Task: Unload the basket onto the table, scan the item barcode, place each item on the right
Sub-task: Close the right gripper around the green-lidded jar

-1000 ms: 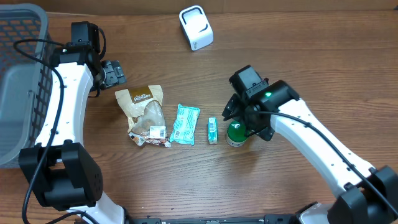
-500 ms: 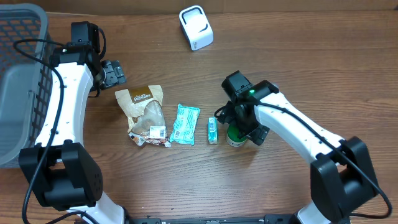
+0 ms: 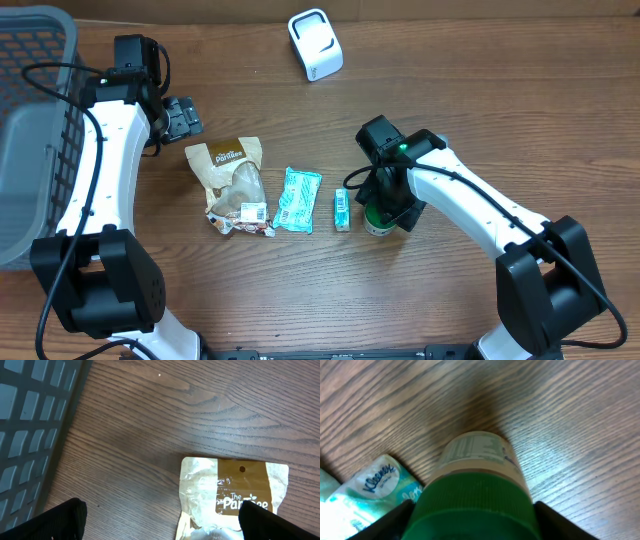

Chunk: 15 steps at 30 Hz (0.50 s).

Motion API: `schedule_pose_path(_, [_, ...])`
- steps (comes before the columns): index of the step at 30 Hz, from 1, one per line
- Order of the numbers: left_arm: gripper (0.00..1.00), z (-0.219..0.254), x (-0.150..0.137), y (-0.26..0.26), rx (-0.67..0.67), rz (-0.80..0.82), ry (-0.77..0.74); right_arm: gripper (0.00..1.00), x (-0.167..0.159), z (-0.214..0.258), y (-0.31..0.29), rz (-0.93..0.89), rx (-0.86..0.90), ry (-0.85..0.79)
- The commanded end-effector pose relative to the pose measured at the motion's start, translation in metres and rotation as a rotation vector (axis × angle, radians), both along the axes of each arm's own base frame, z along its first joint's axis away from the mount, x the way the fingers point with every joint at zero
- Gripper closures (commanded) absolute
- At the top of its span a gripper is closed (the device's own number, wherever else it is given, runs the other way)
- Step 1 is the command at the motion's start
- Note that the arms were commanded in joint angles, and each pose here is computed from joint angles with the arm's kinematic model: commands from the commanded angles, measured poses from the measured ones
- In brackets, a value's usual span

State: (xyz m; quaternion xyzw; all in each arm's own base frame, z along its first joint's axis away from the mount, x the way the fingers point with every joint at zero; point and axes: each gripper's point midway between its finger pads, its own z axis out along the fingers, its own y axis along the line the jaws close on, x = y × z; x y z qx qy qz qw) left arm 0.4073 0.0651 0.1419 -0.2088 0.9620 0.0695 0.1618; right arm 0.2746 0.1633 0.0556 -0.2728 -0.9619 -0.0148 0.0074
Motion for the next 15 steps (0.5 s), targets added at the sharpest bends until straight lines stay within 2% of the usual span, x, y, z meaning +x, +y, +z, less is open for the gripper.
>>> schedule_pose_path(1, [0.0,0.009,0.001,-0.001,0.016,-0.008,-0.023,0.37,-0.001,-0.002,0.0,0.07,-0.002,0.0])
schedule_pose_path(8, [0.0,0.009,0.002,-0.001,0.015,-0.009,-0.023,0.38,0.0,-0.002,0.001,0.126,-0.001,-0.007])
schedule_pose_path(15, [0.0,0.009,0.001,-0.001,0.015,-0.009,-0.023,0.38,0.014,-0.001,0.007,0.399,0.012,-0.074])
